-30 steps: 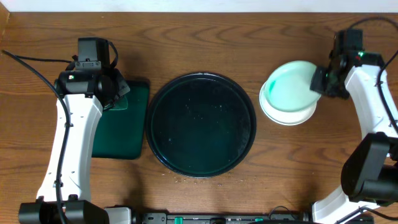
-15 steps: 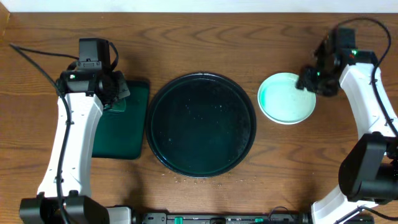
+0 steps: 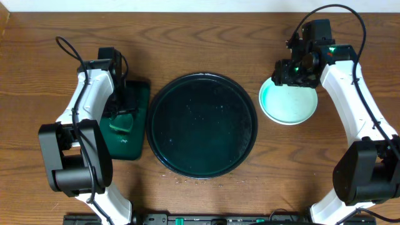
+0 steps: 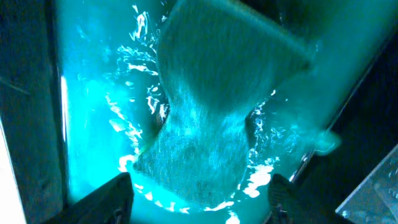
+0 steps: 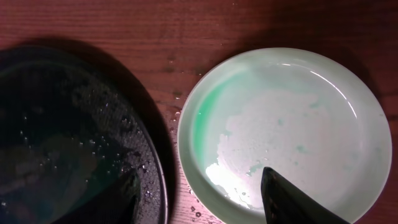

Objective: Clean dirty plates on tray and stack at the side
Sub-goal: 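Place the green sponge on the green tray with the left gripper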

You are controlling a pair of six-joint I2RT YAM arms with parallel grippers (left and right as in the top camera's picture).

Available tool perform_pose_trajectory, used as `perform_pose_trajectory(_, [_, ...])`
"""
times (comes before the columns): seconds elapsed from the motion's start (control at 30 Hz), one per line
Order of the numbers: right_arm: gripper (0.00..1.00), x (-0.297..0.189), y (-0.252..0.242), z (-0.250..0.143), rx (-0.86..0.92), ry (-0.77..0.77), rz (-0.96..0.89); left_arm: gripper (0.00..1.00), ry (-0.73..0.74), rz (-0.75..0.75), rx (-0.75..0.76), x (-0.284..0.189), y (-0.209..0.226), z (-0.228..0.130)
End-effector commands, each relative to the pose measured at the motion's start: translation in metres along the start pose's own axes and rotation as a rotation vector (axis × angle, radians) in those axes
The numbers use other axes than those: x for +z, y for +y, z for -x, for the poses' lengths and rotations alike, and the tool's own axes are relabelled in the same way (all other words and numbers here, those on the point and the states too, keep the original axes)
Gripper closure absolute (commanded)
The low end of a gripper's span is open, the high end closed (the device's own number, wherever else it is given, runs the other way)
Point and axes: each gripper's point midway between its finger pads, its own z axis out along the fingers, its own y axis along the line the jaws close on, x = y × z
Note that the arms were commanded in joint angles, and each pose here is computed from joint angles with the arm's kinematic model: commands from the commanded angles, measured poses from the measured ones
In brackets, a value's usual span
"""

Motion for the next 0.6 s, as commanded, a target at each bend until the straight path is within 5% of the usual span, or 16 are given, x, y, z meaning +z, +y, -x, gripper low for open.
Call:
perform_pose_trajectory(0.0, [0.4,-0.007,0.002,0.006,-0.034,-0.027,-0.008,0.28,-0.049,-0.018,-0.005,-0.032,0.005,0.002])
perform_pose_trajectory(0.17, [0.4,-0.028,0.012,0.012,-0.075,-0.046,0.001,0.28,-0.342,-0.058,-0.093,-0.126,0.015,0.011])
perform_pose_trajectory(0.43, [0.4,-0.149,0.052,0.028,-0.121,-0.245,0.107,0.27,-0.661,-0.121,-0.178,-0.223,0.028,-0.018])
perform_pose_trajectory(0.47, [0.26,-0.173,0.066,0.023,-0.141,-0.28,0.176,0.27,-0.68,-0.124,-0.18,-0.229,0.029,-0.021])
perform_pose_trajectory(0.5, [0.01,-0.193,0.078,0.018,-0.161,-0.314,0.235,0.27,-0.693,-0.126,-0.181,-0.232,0.029,-0.023])
perform_pose_trajectory(0.57, [0.01,-0.24,0.091,0.003,-0.2,-0.412,0.293,0.27,-0.713,-0.129,-0.182,-0.238,0.03,-0.027])
